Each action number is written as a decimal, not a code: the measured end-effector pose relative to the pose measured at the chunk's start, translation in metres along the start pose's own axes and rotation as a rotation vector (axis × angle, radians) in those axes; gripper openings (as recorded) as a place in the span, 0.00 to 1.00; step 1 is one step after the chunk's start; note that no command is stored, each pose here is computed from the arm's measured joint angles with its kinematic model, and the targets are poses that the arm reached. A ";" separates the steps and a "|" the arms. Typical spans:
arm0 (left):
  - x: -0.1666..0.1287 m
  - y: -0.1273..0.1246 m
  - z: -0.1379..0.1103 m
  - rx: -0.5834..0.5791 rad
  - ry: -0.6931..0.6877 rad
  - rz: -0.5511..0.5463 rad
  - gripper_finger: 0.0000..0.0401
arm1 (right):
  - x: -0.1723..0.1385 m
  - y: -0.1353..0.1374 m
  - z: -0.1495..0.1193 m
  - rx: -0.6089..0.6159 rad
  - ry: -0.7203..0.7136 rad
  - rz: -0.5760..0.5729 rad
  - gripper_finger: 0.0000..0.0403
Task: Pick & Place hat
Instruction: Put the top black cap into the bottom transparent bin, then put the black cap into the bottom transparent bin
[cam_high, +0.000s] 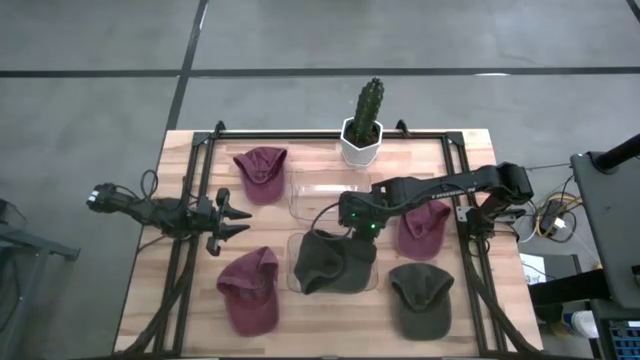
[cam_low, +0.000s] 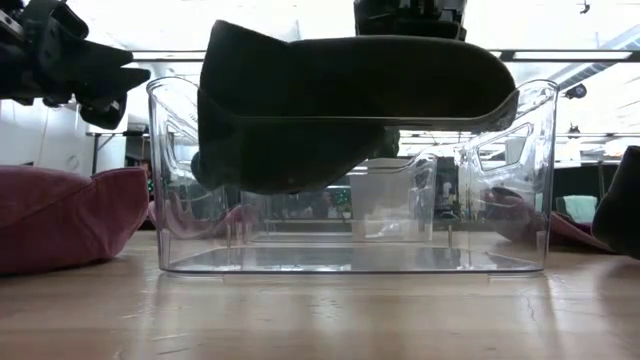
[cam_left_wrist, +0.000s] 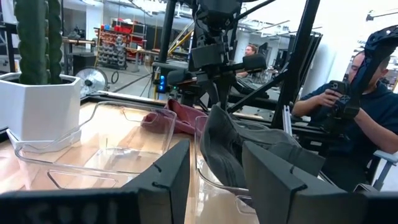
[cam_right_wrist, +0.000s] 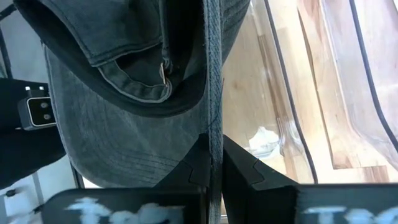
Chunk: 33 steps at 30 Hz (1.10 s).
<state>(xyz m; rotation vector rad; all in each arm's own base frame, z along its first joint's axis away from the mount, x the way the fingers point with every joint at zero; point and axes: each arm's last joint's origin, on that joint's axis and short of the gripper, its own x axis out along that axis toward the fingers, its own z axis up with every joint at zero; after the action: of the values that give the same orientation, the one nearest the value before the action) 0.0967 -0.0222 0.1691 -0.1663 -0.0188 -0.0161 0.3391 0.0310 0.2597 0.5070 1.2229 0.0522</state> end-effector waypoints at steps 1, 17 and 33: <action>0.000 0.000 0.000 0.000 0.000 0.000 0.35 | 0.001 0.000 0.000 0.001 0.002 -0.001 0.03; 0.000 0.000 0.000 0.000 0.000 0.000 0.35 | 0.011 -0.003 0.000 0.005 0.028 -0.013 0.20; 0.000 0.000 0.000 -0.001 0.000 0.000 0.35 | -0.017 0.004 -0.005 -0.085 0.061 -0.023 0.33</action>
<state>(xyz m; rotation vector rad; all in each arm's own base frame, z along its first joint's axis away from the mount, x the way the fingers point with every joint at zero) 0.0967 -0.0222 0.1690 -0.1670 -0.0186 -0.0161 0.3299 0.0314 0.2751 0.4200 1.2805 0.0999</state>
